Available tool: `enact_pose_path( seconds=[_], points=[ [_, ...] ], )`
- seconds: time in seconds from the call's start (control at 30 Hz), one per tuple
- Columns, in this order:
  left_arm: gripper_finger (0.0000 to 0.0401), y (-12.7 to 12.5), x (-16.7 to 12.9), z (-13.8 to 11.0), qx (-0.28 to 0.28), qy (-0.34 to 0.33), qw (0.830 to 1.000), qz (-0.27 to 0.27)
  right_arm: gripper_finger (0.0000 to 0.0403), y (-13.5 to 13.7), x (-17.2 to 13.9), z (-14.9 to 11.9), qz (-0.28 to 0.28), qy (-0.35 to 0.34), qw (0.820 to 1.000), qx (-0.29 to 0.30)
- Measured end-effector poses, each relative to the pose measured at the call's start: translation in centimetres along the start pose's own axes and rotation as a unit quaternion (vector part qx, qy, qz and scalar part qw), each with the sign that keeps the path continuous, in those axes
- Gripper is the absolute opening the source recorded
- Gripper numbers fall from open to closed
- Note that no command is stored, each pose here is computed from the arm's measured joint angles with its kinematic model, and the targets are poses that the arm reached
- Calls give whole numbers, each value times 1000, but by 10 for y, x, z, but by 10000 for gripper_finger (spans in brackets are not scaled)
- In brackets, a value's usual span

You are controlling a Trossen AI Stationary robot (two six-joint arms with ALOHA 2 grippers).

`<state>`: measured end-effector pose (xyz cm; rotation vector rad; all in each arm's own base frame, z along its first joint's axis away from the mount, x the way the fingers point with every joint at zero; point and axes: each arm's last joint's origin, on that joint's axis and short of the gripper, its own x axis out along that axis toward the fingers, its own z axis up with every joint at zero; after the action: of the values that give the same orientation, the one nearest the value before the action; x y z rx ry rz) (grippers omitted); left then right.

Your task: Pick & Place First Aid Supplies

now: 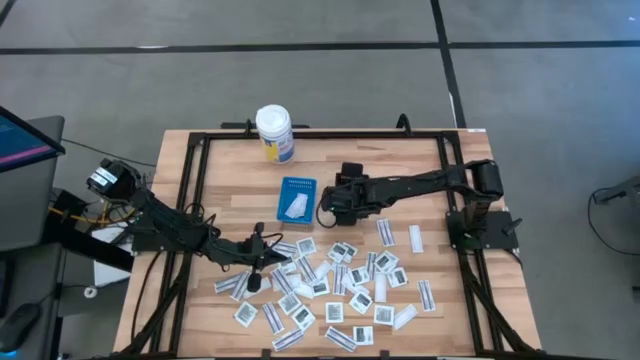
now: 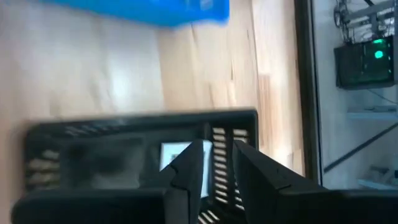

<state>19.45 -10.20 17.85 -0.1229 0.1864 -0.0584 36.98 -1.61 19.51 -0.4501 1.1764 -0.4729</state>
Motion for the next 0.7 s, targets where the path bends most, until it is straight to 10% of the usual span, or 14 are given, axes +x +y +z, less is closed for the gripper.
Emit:
enact_pose_path(
  seconds=[0.27, 0.7],
  points=[
    [7, 0, 0, 0, -2, 0, 1000, 0, 80, 19, -52, 16, 24, -8, 1000, -13],
    [7, 0, 0, 0, -6, 0, 1000, 0, 79, 38, -122, -35, 117, -106, 987, -12]
  ],
)
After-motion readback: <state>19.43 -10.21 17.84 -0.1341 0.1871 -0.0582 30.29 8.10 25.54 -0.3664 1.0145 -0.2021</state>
